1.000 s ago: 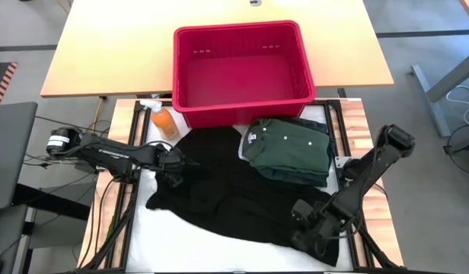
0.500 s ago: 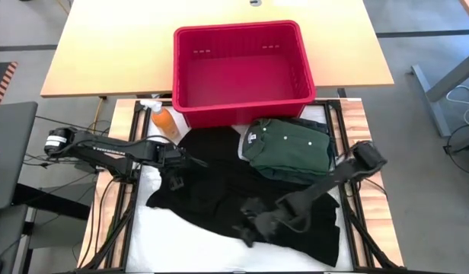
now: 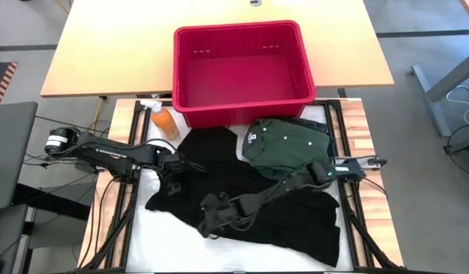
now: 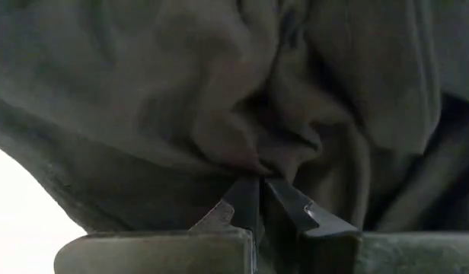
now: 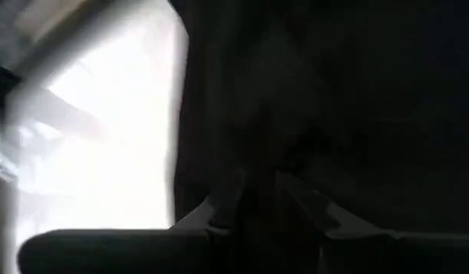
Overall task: Fold laundry
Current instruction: Fold the black shirt
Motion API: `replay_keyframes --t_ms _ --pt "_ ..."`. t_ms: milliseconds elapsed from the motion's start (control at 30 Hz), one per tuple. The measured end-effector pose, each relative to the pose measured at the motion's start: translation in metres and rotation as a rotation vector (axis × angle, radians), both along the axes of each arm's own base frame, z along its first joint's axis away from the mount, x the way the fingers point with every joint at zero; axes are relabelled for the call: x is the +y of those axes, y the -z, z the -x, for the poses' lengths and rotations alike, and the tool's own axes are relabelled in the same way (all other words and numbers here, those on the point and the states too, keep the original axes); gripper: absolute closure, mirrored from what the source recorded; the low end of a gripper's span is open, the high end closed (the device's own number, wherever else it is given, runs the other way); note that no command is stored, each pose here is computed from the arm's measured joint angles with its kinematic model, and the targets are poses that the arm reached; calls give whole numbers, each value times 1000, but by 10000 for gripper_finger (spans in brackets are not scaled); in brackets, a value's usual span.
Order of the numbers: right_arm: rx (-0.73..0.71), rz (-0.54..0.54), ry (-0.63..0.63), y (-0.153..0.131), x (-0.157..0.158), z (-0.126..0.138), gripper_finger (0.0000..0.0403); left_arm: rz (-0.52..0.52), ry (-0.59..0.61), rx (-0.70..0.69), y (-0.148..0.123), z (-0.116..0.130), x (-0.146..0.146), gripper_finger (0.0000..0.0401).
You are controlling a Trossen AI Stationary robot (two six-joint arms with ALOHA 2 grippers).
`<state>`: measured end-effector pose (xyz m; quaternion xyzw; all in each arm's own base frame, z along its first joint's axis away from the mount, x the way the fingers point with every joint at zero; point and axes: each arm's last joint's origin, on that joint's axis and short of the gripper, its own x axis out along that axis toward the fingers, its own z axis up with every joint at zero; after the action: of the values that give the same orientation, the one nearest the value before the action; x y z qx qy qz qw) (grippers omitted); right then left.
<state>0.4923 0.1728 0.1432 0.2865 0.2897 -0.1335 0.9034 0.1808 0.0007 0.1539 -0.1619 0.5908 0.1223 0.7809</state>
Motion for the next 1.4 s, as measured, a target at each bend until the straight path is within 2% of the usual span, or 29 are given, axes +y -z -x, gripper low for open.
replay_keyframes --t_ms 67,200,267,367,567,667,800,967,1100,1267,1333,1400 --pt "122 -34 -10 7 4 -4 314 -3 -8 1 0 0 0 401" --pt "220 -90 -136 -2 27 -2 337 -20 -31 23 7 5 1 401" --pt "252 -111 -148 -6 39 5 349 -32 -34 33 10 8 1 401" --pt "337 -82 -169 -21 49 24 364 -31 -40 38 16 12 1 401" --pt "332 -30 -257 -60 61 45 384 -31 -51 10 19 11 2 401" --pt "359 -26 -259 -64 65 53 381 -31 -54 2 19 10 4 401" --pt "468 -12 -214 -63 68 68 371 -26 -73 2 19 10 7 401" --pt "514 -8 -188 -70 85 90 376 -45 -86 0 17 10 9 401" --pt "567 -40 -130 -53 102 108 382 -127 -111 27 2 9 12 388" --pt "559 -97 -95 -42 129 131 381 -189 -139 -12 -37 1 14 343" --pt "548 -108 -85 -41 141 142 379 -175 -160 -29 -52 -1 14 321" --pt "528 -109 -61 -41 152 152 379 -86 -164 -71 -67 -3 12 300"
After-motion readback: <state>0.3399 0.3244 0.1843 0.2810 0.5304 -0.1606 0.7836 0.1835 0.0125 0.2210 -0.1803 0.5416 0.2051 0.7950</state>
